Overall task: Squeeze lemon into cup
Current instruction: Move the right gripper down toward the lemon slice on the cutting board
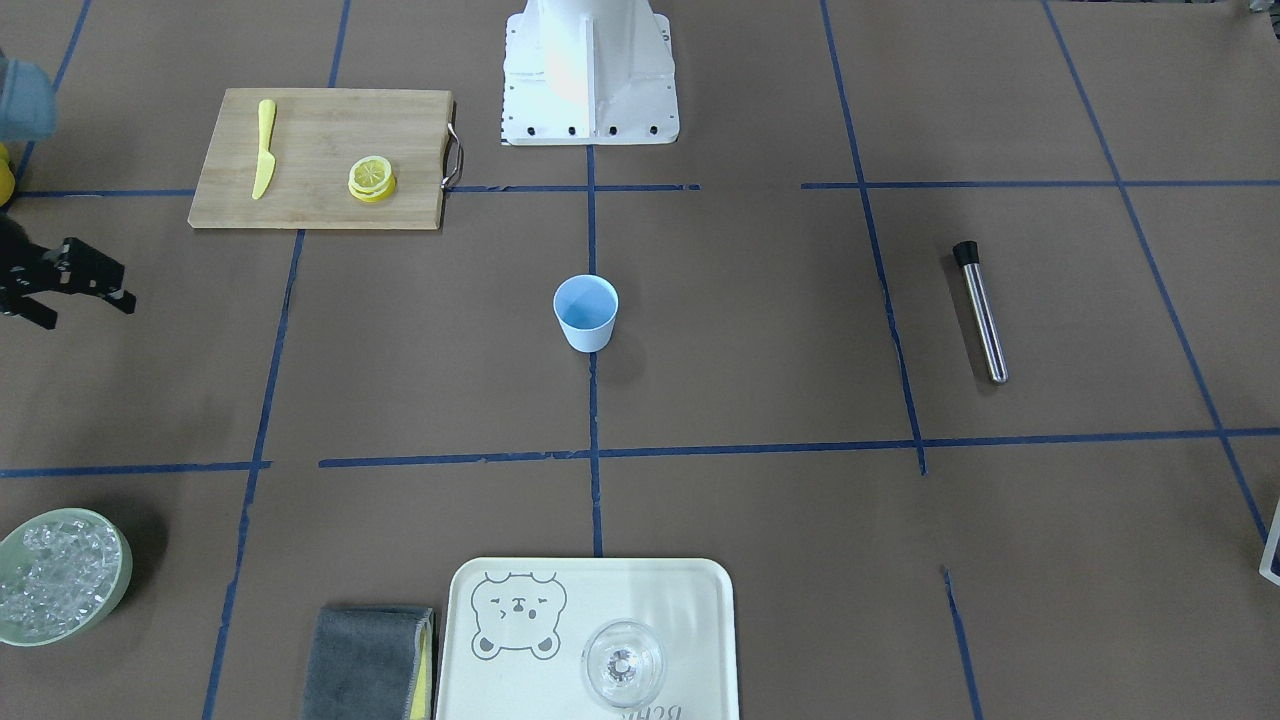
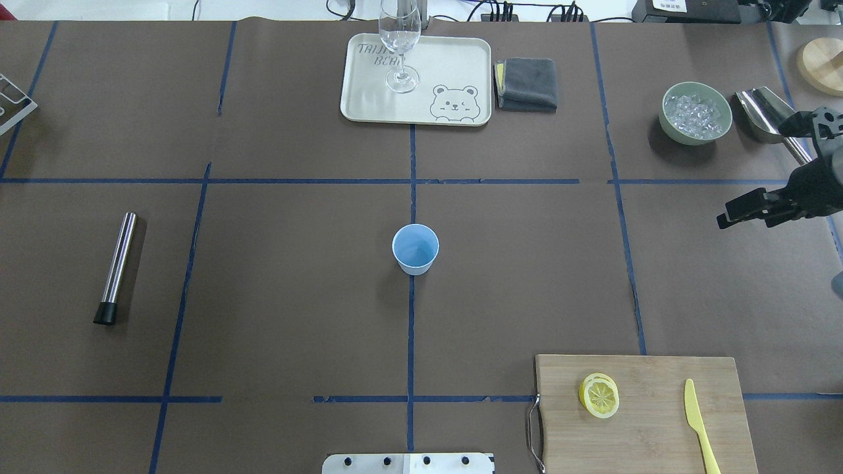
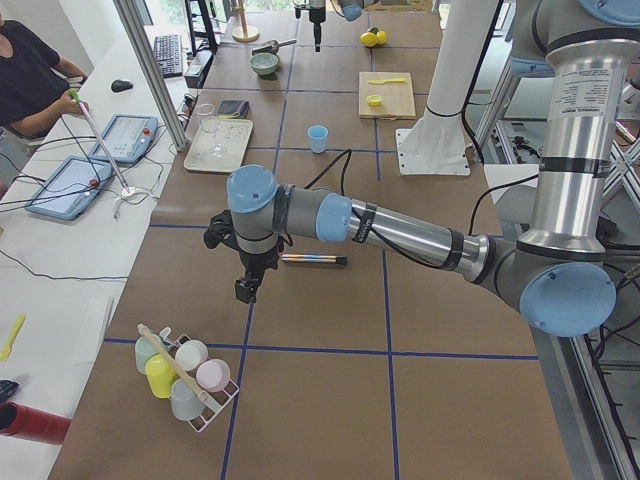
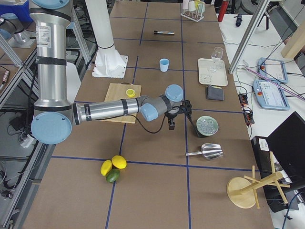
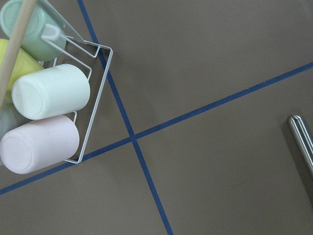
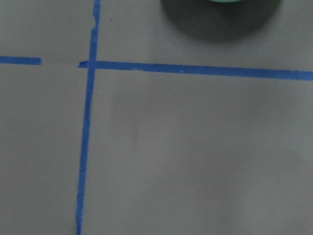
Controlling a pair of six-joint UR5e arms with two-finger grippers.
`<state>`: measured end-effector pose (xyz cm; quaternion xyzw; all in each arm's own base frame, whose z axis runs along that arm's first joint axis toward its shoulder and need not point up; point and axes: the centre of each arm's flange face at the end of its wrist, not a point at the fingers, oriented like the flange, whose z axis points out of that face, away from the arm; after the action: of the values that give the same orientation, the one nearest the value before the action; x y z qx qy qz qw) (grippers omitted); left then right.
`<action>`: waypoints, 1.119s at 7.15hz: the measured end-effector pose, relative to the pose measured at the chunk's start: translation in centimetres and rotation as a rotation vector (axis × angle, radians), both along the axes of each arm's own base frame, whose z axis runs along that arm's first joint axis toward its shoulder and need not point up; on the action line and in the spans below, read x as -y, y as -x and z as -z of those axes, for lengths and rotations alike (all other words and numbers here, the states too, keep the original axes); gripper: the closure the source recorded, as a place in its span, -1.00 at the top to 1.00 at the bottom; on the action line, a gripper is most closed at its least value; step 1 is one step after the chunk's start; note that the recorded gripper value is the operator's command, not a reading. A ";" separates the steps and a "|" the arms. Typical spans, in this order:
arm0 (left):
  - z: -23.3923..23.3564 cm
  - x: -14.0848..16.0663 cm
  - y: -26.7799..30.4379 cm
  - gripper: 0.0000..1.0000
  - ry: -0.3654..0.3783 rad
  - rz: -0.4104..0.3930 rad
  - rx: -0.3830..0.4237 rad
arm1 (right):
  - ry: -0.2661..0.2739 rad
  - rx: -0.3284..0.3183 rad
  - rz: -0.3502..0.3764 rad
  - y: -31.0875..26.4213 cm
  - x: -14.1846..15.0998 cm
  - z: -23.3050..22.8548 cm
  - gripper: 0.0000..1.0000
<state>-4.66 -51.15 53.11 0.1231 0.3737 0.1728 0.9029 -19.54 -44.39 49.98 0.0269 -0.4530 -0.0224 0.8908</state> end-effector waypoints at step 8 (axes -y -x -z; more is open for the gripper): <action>0.7 -0.1 -1.3 1.00 0.027 0.009 -0.086 | 0.159 -0.068 -0.120 21.1 -20.1 9.8 0.99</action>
<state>-3.38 -51.08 52.45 0.1197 0.4138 0.1580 0.8885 -40.69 -24.33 40.20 -0.0175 -0.4203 0.0662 0.9048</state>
